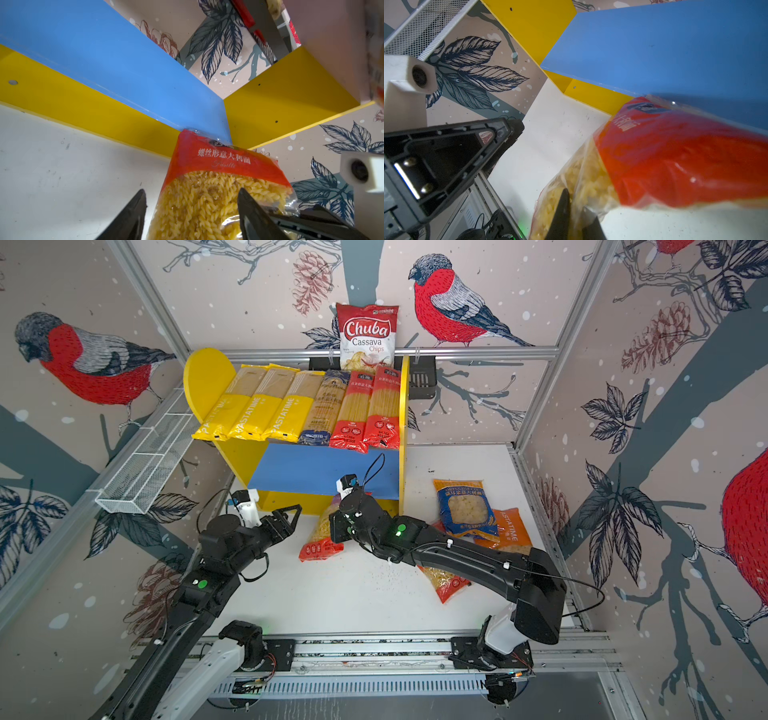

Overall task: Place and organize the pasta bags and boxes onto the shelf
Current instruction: 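Carry the fusilli bag toward the lower shelf with both grippers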

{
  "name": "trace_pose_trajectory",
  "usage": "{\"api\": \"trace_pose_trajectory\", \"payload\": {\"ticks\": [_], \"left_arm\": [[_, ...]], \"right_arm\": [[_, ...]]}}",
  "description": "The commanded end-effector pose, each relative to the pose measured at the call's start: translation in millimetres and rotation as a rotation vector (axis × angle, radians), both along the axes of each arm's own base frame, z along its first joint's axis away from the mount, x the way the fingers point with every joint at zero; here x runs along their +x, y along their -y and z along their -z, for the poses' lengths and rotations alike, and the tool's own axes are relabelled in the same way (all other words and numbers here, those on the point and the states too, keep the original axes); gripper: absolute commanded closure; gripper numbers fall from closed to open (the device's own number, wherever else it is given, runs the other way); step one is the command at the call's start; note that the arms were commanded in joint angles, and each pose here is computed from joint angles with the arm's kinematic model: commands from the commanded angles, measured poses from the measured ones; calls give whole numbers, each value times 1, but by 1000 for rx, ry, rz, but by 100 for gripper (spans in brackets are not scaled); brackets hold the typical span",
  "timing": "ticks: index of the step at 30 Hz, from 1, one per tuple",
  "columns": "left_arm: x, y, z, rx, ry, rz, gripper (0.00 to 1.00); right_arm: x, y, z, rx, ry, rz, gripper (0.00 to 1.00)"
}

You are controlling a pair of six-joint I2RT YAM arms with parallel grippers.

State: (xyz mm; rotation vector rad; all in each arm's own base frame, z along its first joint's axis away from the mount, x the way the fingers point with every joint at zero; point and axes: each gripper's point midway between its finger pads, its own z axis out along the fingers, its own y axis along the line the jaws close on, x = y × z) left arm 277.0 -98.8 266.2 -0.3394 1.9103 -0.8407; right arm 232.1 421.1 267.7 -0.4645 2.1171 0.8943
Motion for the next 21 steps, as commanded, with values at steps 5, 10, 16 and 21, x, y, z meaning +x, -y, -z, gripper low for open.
{"api": "trace_pose_trajectory", "payload": {"ticks": [5, 10, 16, 21], "left_arm": [[8, -18, -24, -44, 33, -16, 31], [13, -18, -31, -39, 41, -12, 31], [19, -19, -23, -42, 29, -20, 31], [24, -14, 0, -77, -10, -8, 31]], "right_arm": [[30, -16, -84, 261, 299, 86, 100], [29, -22, -110, 375, 402, 65, 100], [58, -19, -87, 442, 419, 111, 100], [95, -8, -17, 385, 254, 171, 100]]}}
